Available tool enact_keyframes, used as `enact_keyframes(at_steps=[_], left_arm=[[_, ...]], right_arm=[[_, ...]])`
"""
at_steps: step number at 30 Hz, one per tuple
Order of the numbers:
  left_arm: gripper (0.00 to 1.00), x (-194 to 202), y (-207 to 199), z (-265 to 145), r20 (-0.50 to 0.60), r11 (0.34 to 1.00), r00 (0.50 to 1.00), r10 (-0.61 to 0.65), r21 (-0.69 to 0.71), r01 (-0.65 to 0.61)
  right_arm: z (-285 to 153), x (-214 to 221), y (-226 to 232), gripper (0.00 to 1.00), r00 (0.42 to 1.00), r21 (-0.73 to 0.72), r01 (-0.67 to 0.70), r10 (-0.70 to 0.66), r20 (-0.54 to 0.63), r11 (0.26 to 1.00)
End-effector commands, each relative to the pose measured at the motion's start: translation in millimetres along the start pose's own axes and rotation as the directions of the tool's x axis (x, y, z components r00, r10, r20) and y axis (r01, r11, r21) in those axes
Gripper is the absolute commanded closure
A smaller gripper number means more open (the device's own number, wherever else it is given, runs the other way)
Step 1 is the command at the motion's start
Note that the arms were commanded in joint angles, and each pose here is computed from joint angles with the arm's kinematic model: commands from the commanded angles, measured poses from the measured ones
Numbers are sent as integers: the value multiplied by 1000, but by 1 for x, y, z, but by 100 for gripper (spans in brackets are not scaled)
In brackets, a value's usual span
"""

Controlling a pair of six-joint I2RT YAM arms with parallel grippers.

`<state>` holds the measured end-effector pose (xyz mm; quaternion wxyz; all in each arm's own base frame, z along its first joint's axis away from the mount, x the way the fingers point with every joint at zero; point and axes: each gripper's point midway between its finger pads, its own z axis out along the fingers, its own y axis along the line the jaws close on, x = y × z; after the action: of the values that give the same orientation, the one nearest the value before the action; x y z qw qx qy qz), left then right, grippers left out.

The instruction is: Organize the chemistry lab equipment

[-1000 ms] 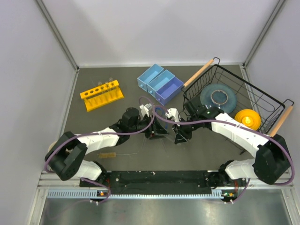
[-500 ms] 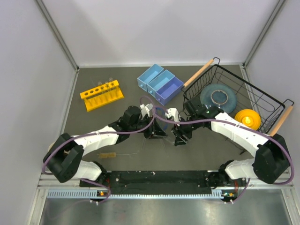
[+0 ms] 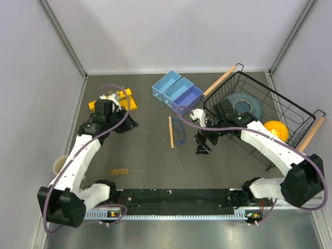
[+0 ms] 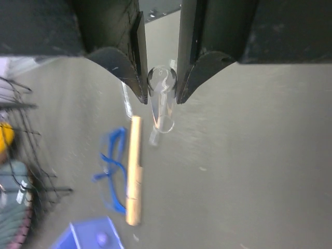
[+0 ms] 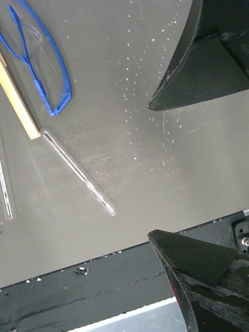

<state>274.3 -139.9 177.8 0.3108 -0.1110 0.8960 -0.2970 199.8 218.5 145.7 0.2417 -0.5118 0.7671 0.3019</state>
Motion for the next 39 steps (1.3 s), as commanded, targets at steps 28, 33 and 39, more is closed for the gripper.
enact_keyframes(at_steps=[28,33,39], left_arm=[[92,-229,136,-7,256,857,964,69,-511,74],[92,-230,146,5,236,854,970,57,-515,75],[91,-230,155,13,221,849,974,48,-522,77]], right_arm=[[-10,-7,21,1,994,-66,67,-60,96,996],[-8,-7,19,1,995,-71,55,-48,90,996],[-6,-4,19,1,996,-76,47,-41,79,996]])
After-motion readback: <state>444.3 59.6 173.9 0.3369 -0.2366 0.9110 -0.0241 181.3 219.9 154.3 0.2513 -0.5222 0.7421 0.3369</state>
